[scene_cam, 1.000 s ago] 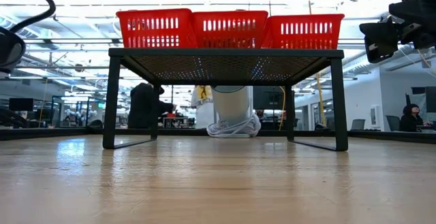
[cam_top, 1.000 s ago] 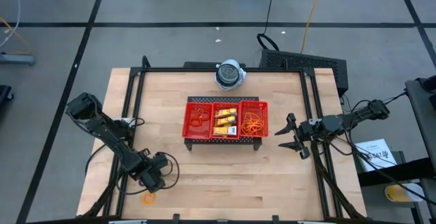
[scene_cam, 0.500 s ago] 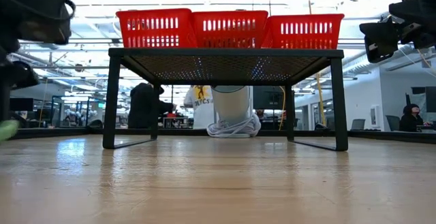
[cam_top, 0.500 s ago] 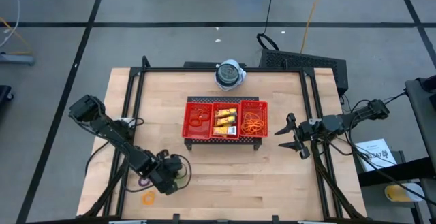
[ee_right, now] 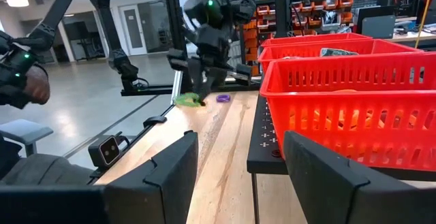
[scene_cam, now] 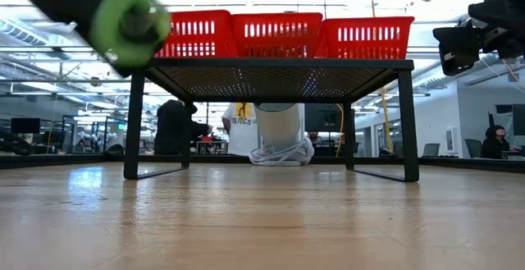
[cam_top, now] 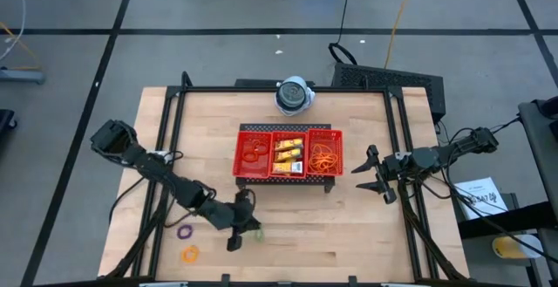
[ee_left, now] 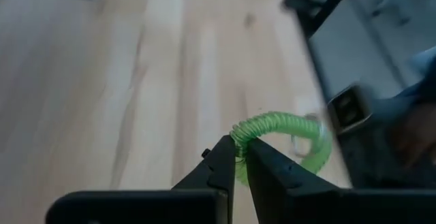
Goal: Pick & Place Office Desk Supplies
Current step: Put the green spring keychain into the left red bin
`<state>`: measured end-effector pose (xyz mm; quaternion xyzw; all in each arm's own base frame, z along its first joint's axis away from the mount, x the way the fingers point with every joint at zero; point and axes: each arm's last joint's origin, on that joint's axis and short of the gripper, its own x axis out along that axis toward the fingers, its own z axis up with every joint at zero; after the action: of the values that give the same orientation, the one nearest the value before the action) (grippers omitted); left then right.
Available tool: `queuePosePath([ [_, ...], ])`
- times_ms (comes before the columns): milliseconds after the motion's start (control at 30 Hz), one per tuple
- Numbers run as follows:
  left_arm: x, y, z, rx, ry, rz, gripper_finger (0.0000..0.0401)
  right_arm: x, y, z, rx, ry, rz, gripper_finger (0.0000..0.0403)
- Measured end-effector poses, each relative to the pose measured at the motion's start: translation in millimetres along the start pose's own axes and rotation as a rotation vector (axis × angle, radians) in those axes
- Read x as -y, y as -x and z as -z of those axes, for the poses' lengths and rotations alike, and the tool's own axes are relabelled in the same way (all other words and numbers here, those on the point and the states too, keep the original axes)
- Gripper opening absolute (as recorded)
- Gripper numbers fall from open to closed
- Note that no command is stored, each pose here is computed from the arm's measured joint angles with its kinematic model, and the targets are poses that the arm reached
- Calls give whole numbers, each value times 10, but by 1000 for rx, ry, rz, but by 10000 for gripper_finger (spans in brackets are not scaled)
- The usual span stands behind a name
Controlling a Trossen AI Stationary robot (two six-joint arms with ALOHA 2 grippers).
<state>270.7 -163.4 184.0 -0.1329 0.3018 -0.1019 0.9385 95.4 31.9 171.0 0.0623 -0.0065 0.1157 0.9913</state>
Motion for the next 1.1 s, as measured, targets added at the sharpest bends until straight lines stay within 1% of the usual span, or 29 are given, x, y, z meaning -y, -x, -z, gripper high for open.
queuePosePath([
  [167, -1, -4, -193, 124, -33, 135, 32, 0, 0, 0, 0, 0, 0, 206],
  [433, 35, 59, -433, 303, -17, 325, 40, 0, 0, 0, 0, 0, 0, 206],
  [567, 64, 209, -541, 361, -22, 351, 41, 0, 0, 0, 0, 0, 0, 206],
  [700, 95, 442, -660, 427, -99, 354, 41, 0, 0, 0, 0, 0, 0, 206],
  [800, 131, 664, -743, 496, -172, 322, 42, 0, 0, -1, 1, 0, 0, 206],
  [867, 140, 792, -780, 536, -232, 268, 42, 0, 0, -1, 1, 0, 0, 206],
  [1000, 110, 1017, -843, 605, -328, 94, 42, 0, 0, -1, 1, 0, 0, 206],
  [1100, 69, 1135, -881, 645, -362, -47, 42, 0, 0, -1, 1, 0, 0, 206],
])
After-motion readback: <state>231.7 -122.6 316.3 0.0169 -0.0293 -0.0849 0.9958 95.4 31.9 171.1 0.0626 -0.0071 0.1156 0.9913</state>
